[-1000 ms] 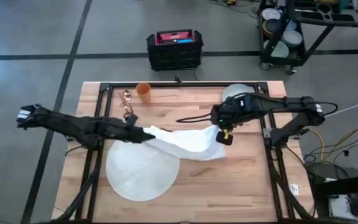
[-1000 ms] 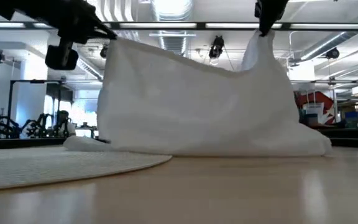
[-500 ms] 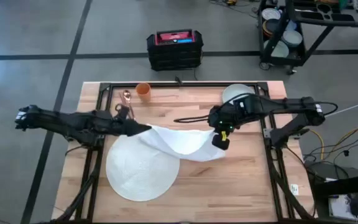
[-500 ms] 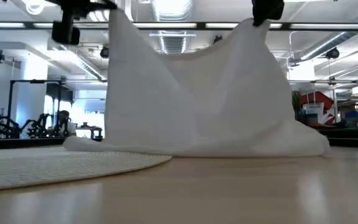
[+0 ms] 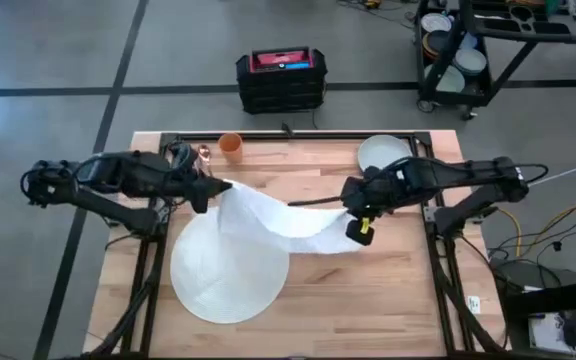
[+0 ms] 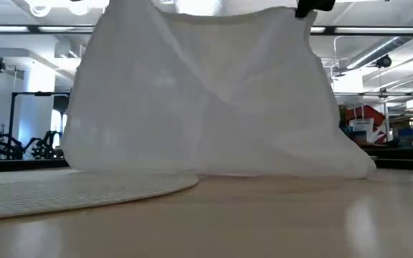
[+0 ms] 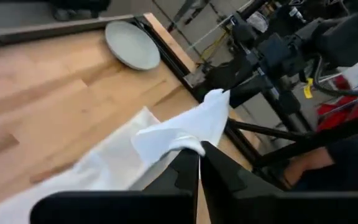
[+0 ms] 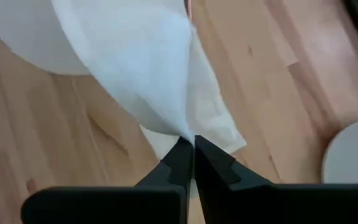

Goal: Set table place
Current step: Fold the white napkin

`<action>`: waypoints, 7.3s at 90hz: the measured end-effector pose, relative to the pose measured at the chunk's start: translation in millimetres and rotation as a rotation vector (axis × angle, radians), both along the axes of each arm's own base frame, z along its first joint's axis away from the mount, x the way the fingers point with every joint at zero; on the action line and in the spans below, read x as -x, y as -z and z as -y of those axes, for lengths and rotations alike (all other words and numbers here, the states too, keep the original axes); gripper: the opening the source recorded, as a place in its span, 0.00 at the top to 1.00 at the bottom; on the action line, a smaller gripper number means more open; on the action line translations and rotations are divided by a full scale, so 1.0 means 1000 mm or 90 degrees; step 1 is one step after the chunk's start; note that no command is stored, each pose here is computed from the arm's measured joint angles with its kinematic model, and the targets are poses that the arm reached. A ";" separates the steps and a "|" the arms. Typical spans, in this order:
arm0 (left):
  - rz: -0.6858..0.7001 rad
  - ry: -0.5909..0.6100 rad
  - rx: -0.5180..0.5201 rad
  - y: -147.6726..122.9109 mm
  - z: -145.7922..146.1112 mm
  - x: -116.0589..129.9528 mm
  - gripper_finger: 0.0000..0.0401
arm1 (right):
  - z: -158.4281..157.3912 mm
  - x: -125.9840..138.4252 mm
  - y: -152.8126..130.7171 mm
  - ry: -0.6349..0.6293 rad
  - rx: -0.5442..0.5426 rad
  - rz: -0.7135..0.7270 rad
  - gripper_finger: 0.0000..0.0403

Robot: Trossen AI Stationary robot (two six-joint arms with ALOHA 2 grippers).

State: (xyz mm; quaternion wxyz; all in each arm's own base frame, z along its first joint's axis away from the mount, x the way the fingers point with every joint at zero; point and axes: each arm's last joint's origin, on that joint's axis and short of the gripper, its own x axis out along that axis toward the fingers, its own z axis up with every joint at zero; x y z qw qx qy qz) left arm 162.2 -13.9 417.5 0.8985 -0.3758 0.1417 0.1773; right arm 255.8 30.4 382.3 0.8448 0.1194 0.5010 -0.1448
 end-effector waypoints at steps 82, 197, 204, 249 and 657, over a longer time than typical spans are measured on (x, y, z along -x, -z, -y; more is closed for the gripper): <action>-0.044 -0.101 -0.160 -0.042 -0.009 0.016 1.00 | 0.016 0.016 -0.087 0.042 0.154 0.204 1.00; -0.107 -0.213 -0.283 -0.074 -0.020 0.049 1.00 | 0.028 0.038 -0.107 0.113 0.252 0.190 1.00; -0.137 -0.207 -0.292 -0.070 -0.019 0.043 1.00 | 0.028 0.041 -0.105 0.115 0.247 0.171 1.00; -0.344 -0.147 -0.404 -0.043 -0.013 0.000 1.00 | 0.030 0.043 -0.096 0.132 0.255 0.107 1.00; -0.370 0.252 0.155 0.191 0.229 -0.024 0.77 | -0.212 0.003 0.126 0.070 -0.254 -0.095 0.93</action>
